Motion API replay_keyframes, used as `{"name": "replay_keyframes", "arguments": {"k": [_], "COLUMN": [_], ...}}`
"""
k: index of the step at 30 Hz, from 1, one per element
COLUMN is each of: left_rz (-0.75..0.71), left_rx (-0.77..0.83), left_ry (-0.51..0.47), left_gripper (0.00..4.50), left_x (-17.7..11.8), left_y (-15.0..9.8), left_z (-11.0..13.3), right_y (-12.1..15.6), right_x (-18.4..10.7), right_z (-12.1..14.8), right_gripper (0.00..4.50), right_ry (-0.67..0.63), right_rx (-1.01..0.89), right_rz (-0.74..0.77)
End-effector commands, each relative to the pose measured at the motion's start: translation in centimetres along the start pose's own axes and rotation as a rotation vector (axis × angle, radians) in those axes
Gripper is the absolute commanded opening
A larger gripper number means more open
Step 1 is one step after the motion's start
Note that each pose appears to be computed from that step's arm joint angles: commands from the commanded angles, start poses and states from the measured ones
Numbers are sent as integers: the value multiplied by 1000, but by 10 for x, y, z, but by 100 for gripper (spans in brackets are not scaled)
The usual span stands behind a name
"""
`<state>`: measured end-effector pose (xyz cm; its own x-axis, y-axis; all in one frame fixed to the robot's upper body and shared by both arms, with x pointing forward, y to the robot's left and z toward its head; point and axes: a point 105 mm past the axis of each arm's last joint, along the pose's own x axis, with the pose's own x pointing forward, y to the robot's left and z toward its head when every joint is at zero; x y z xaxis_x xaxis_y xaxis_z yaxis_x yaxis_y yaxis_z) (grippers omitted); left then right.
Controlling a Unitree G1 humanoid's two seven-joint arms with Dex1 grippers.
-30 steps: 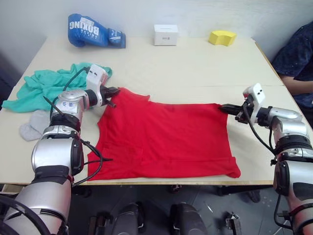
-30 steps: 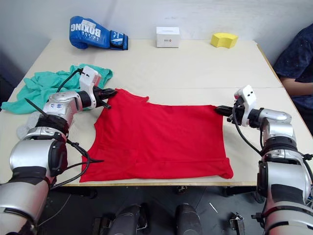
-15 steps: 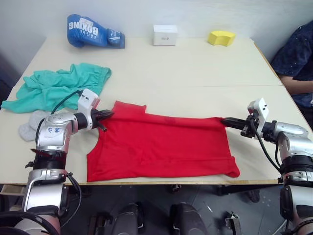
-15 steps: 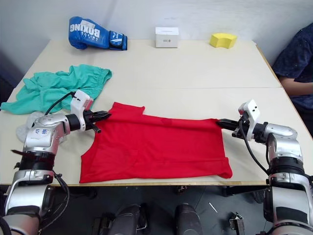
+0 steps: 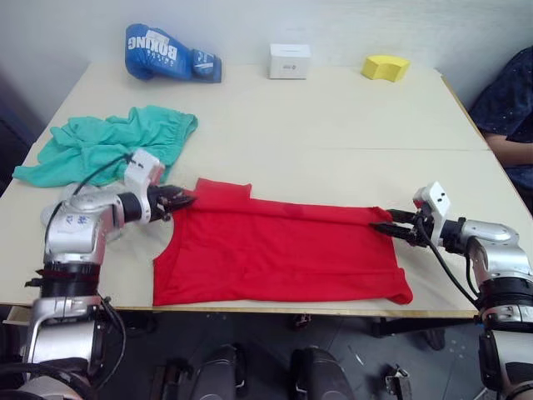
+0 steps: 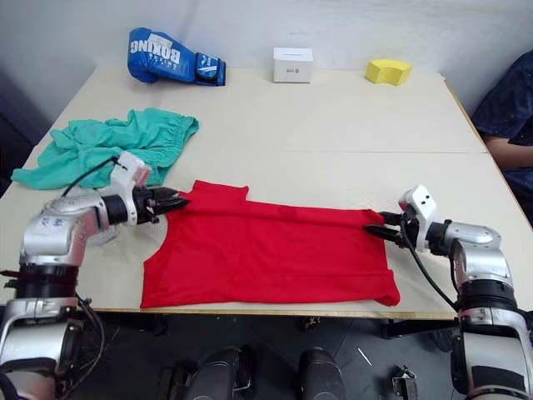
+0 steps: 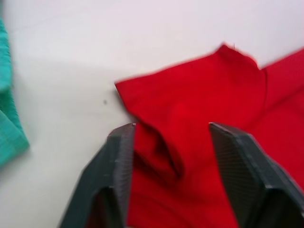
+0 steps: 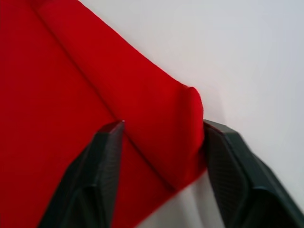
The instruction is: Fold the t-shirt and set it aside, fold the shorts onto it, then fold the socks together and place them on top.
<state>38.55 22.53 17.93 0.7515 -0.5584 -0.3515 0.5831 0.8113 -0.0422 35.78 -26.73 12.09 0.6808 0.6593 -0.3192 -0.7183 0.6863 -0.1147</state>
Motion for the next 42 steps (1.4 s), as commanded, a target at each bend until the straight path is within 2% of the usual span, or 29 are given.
{"name": "replay_keyframes", "arguments": {"k": [1,6,13,17,22,25,33,38,40,42], "left_rz": [-10,2,-21,-45,-40,-41,-25,-29,-35,-57], "left_rx": [-64,-80,-36,-8,2,7,31,73,124,207], "left_ry": [23,104,124,107,98,92,51,-1,-61,-164], "left_gripper": [350,350,350,262,95,2,0,0,0,0], "left_x": [7,39,72,78,78,77,75,71,68,64], "left_y": [5,10,1,-4,-2,-1,2,4,4,-1], "left_z": [11,2,-15,-15,-18,-19,-17,-12,-4,9], "right_y": [-11,-9,-10,-10,-10,-12,-12,-10,-7,-5], "right_x": [-15,-12,-1,5,9,10,10,7,6,4], "right_z": [27,32,25,26,21,15,17,18,18,19], "right_gripper": [346,346,346,349,349,287,2,2,2,2], "right_ry": [-61,-63,-14,-15,15,31,11,-4,-14,-34], "right_rx": [-92,-132,-177,-178,-170,-152,-172,-212,-240,-279], "right_rz": [-51,-40,-49,-28,-15,-22,-17,-12,-6,-14]}}
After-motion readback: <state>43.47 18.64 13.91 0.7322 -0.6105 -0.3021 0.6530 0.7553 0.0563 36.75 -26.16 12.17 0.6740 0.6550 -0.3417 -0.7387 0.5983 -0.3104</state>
